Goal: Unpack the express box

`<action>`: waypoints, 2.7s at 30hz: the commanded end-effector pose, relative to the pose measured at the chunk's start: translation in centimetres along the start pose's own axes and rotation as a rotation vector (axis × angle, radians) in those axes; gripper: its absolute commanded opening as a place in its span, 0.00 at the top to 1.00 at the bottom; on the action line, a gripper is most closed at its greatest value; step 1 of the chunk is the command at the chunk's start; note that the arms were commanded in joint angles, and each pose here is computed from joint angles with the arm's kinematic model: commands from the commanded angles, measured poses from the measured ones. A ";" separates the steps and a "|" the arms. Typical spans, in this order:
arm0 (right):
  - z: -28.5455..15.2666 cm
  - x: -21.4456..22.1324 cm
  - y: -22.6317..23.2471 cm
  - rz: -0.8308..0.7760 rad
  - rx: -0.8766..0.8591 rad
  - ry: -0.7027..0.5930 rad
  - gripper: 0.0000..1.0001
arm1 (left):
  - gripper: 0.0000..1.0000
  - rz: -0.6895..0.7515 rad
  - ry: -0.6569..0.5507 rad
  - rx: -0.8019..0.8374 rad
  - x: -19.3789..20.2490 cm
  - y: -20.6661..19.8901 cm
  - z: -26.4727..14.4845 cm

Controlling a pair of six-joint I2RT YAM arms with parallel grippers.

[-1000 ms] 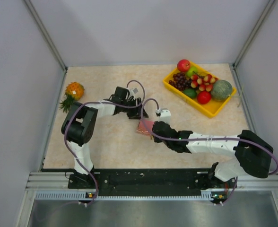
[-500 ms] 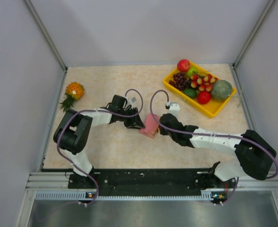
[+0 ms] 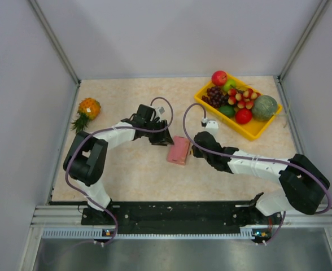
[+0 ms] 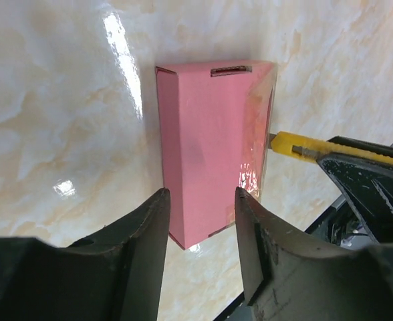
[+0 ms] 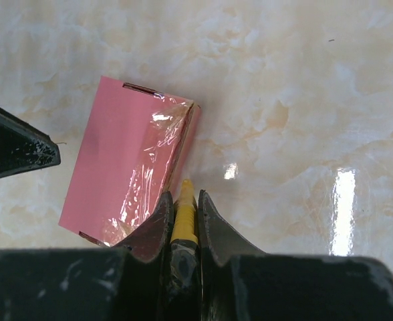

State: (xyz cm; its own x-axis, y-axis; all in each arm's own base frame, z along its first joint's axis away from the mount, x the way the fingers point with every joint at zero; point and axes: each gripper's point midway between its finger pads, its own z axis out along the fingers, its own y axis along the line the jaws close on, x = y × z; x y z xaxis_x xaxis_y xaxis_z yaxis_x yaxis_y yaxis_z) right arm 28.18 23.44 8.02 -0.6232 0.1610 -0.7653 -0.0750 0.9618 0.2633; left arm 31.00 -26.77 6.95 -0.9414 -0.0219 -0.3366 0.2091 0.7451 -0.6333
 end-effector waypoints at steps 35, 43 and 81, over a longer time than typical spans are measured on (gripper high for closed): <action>-3.6 -6.1 5.7 0.071 -0.249 -0.077 1.00 | 0.87 -0.288 0.111 -0.022 3.1 6.2 1.4; -2.6 -6.5 7.5 0.040 -0.283 -0.082 1.00 | 0.87 -0.277 0.093 0.013 2.4 5.6 1.0; -0.9 -3.2 6.0 0.086 -0.176 0.040 1.00 | 0.82 -0.325 0.135 0.229 2.6 2.9 0.6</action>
State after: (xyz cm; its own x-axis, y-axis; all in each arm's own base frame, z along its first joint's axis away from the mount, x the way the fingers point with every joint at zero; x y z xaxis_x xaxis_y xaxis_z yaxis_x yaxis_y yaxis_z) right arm 28.08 26.05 8.46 -0.7048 0.1572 -0.6918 -0.1027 0.9423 0.3187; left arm 29.63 -25.24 3.90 -0.9915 -0.1118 -0.0671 -0.0157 0.6132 -0.7898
